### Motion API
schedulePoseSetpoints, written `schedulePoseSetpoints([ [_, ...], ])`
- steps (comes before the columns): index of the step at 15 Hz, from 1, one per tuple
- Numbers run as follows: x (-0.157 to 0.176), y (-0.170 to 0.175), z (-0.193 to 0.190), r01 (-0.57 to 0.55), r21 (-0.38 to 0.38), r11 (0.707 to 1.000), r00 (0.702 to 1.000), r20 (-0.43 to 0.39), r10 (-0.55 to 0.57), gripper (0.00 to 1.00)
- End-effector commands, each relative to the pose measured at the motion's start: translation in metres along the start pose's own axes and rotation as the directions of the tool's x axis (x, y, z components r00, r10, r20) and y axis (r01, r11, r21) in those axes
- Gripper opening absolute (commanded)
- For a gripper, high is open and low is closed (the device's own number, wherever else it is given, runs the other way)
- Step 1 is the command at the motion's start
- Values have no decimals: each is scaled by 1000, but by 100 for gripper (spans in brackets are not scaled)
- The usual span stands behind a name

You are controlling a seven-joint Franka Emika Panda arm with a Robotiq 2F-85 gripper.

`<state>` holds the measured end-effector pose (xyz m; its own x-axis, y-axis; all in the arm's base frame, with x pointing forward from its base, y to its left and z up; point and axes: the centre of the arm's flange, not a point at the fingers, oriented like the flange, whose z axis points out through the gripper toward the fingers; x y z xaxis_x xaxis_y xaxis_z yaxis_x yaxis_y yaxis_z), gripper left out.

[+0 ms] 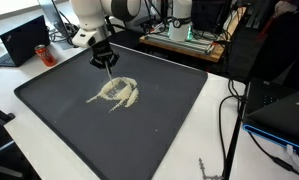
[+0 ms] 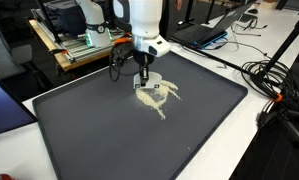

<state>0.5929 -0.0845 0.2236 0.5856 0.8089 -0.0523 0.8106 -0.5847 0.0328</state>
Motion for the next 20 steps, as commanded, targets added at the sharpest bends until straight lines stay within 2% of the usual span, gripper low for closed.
schedulePoseSetpoints([
  [1, -3, 21, 19, 0, 7, 1000, 1000, -2, 0, 1],
  [6, -12, 27, 39, -29, 24, 999, 999, -32, 29, 1],
  [10, -14, 27, 51, -50, 31, 998, 998, -22, 51, 1],
  [20, -14, 43, 52, -191, -2, 981, 980, -50, 191, 1],
])
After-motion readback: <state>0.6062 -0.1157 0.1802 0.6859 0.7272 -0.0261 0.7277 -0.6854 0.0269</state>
